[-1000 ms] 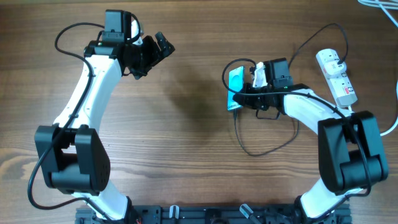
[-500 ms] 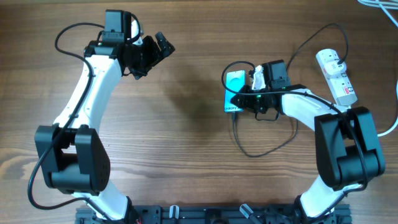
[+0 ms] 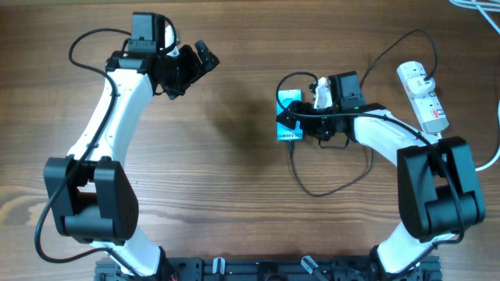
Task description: Plug charger to phone and switch on socket
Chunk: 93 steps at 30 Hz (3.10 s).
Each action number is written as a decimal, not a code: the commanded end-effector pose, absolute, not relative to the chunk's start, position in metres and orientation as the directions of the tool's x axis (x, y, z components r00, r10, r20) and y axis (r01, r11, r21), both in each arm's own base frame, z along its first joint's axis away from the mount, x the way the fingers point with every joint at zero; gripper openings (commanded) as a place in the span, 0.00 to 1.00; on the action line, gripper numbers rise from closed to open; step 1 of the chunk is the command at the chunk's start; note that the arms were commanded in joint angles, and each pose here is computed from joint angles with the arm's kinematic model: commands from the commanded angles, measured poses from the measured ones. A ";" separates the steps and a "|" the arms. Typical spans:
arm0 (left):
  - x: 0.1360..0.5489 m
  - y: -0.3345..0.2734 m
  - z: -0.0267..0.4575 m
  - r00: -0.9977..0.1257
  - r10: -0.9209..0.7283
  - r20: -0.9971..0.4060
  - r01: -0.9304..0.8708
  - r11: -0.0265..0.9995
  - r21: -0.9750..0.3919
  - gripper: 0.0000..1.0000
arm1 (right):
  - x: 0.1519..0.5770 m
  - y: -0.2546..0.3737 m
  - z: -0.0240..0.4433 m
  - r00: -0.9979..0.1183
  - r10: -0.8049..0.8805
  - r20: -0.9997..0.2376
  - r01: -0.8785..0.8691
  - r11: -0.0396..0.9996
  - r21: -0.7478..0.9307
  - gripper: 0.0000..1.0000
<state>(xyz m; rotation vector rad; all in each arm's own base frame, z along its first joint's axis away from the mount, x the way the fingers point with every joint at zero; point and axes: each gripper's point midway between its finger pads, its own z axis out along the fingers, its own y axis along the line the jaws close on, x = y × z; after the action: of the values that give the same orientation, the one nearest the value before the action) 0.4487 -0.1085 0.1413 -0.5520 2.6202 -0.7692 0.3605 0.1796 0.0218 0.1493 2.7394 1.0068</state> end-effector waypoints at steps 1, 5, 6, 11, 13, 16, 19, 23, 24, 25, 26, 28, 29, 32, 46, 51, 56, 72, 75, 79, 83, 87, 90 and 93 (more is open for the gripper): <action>0.450 -0.105 0.148 -0.858 -0.446 -0.254 -0.243 0.790 -0.564 1.00 | 0.349 0.166 -0.007 -0.975 0.185 -0.124 0.081 0.814 0.575 1.00; 0.450 -0.105 0.148 -0.858 -0.446 -0.255 -0.243 0.790 -0.563 1.00 | 0.349 0.166 -0.008 -0.975 0.185 -0.122 0.083 0.815 0.574 1.00; 0.450 -0.105 0.148 -0.858 -0.446 -0.254 -0.243 0.790 -0.564 1.00 | 0.348 0.166 -0.008 -0.975 0.185 -0.121 0.083 0.815 0.573 1.00; 0.450 -0.105 0.148 -0.858 -0.446 -0.254 -0.243 0.790 -0.564 1.00 | 0.347 0.165 -0.008 -0.976 0.187 -0.115 0.089 0.815 0.572 1.00; 0.450 -0.105 0.148 -0.858 -0.446 -0.254 -0.243 0.790 -0.564 1.00 | 0.349 0.166 -0.006 -0.975 0.187 -0.116 0.088 0.815 0.573 1.00; 0.450 -0.105 0.148 -0.858 -0.446 -0.254 -0.243 0.790 -0.564 1.00 | 0.349 0.156 -0.005 -0.976 0.198 -0.094 0.123 0.850 0.512 1.00; 0.450 -0.105 0.148 -0.858 -0.446 -0.254 -0.243 0.790 -0.564 1.00 | 0.352 0.148 0.005 -0.980 0.185 -0.073 0.134 0.884 0.447 1.00; 0.450 -0.105 0.148 -0.858 -0.446 -0.254 -0.243 0.790 -0.564 1.00 | 0.357 0.137 0.026 -0.984 0.171 -0.056 0.140 0.920 0.366 1.00; 0.450 -0.105 0.148 -0.858 -0.446 -0.254 -0.243 0.790 -0.564 1.00 | 0.356 0.134 0.031 -0.984 0.174 -0.047 0.148 0.928 0.342 1.00; 0.450 -0.105 0.148 -0.858 -0.446 -0.254 -0.243 0.790 -0.564 1.00 | 0.355 0.130 0.036 -0.984 0.176 -0.036 0.155 0.936 0.316 1.00; 0.450 -0.105 0.148 -0.858 -0.446 -0.254 -0.243 0.790 -0.564 1.00 | 0.354 0.127 0.041 -0.985 0.168 -0.029 0.152 0.943 0.297 1.00; 0.450 -0.105 0.148 -0.858 -0.446 -0.254 -0.243 0.790 -0.564 1.00 | 0.352 0.125 0.056 -0.991 0.131 -0.013 0.122 0.953 0.277 1.00; 0.450 -0.105 0.148 -0.858 -0.446 -0.254 -0.243 0.790 -0.564 1.00 | 0.350 0.124 0.063 -0.993 0.114 -0.006 0.108 0.956 0.272 1.00; 0.450 -0.105 0.148 -0.858 -0.446 -0.254 -0.243 0.790 -0.564 1.00 | 0.348 0.106 0.078 -0.996 0.089 -0.017 0.085 0.982 0.169 1.00; 0.450 -0.105 0.148 -0.858 -0.446 -0.254 -0.243 0.790 -0.564 1.00 | 0.362 -0.038 0.104 -0.884 0.435 -0.172 0.464 0.862 -0.206 1.00; 0.450 -0.105 0.148 -0.858 -0.446 -0.254 -0.243 0.790 -0.564 1.00 | 0.357 -0.113 0.105 -0.760 0.615 -0.211 0.649 0.740 -0.178 1.00; 0.450 -0.105 0.148 -0.858 -0.446 -0.254 -0.243 0.790 -0.564 1.00 | 0.345 -0.178 0.106 -0.629 0.732 -0.261 0.775 0.614 -0.149 1.00; 0.450 -0.105 0.148 -0.858 -0.446 -0.254 -0.243 0.790 -0.564 1.00 | 0.378 -0.239 0.087 -0.594 0.699 -0.398 0.767 0.642 -0.018 1.00; 0.450 -0.105 0.148 -0.858 -0.446 -0.254 -0.243 0.790 -0.564 1.00 | 0.383 -0.234 0.070 -0.619 0.696 -0.363 0.747 0.665 0.001 1.00; 0.450 -0.105 0.148 -0.858 -0.446 -0.254 -0.243 0.790 -0.564 1.00 | 0.384 -0.232 0.046 -0.637 0.700 -0.322 0.740 0.672 -0.003 1.00; 0.450 -0.105 0.148 -0.858 -0.446 -0.254 -0.243 0.790 -0.564 1.00 | 0.396 -0.223 0.031 -0.685 0.664 -0.299 0.682 0.729 0.054 1.00; 0.450 -0.105 0.148 -0.858 -0.446 -0.254 -0.243 0.790 -0.564 1.00 | 0.405 -0.220 0.028 -0.682 0.664 -0.305 0.672 0.735 0.096 1.00; 0.450 -0.105 0.148 -0.858 -0.446 -0.254 -0.243 0.790 -0.564 1.00 | 0.406 -0.221 0.022 -0.696 0.650 -0.305 0.658 0.747 0.089 1.00; 0.450 -0.105 0.148 -0.858 -0.446 -0.254 -0.243 0.790 -0.564 1.00 | 0.408 -0.222 0.016 -0.695 0.652 -0.304 0.660 0.746 0.089 1.00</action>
<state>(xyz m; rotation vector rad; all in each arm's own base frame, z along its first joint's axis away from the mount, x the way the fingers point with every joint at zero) 0.4489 -0.1079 0.1411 -0.5535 2.6198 -0.7642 0.4080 -0.2256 0.0319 1.0373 2.5941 -0.0621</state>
